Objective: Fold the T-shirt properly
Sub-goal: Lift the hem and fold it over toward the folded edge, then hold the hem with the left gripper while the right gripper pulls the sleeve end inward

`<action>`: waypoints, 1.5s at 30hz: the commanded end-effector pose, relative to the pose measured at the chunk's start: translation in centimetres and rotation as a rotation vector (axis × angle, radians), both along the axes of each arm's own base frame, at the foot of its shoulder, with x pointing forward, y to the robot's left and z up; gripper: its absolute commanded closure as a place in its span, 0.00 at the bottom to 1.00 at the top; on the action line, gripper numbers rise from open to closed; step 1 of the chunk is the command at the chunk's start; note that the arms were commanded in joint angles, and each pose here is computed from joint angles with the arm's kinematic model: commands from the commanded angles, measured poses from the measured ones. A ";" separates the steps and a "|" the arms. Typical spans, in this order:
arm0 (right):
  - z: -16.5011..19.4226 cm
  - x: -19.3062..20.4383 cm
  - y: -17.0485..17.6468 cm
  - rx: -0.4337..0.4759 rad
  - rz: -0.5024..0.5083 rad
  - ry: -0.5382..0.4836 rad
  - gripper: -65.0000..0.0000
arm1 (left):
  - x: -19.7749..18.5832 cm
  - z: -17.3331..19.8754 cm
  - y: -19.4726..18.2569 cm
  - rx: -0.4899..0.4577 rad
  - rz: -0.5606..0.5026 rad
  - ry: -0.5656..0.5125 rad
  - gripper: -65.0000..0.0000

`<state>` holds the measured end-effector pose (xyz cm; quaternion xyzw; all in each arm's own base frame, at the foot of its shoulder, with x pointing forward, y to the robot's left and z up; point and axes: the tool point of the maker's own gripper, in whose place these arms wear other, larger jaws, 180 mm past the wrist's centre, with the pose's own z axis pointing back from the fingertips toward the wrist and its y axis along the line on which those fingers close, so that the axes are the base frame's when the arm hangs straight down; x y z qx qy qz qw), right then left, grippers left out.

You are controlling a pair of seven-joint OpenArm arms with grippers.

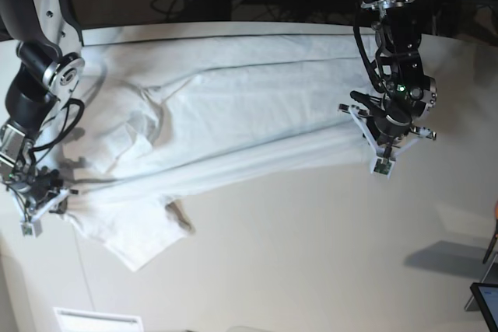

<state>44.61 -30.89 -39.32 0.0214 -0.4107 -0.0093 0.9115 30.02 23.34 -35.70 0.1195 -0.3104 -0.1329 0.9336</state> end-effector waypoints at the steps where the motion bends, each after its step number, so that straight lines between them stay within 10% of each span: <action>1: 3.2 1.7 -1.7 -0.027 -0.032 -0.085 0.90 | 0.6 0.9 0.5 0.022 0.002 -0.029 1.00; 11: 1.1 0.0 -1.3 -0.035 -0.028 -0.026 0.88 | 0.1 -2.0 0.5 -0.013 0.006 0.032 1.00; 16: 0.4 -0.7 -1.4 -0.034 -0.031 0.017 0.70 | -0.1 -2.6 0.5 -0.018 0.010 0.047 1.00; 32: 8.2 1.0 -5.0 -0.189 -0.210 -0.178 0.48 | 0.0 -2.4 0.4 -0.018 0.009 0.038 1.00; 45: 7.6 6.5 11.4 -0.304 0.313 -0.163 0.47 | 0.2 -2.1 0.5 -0.015 0.008 0.031 1.00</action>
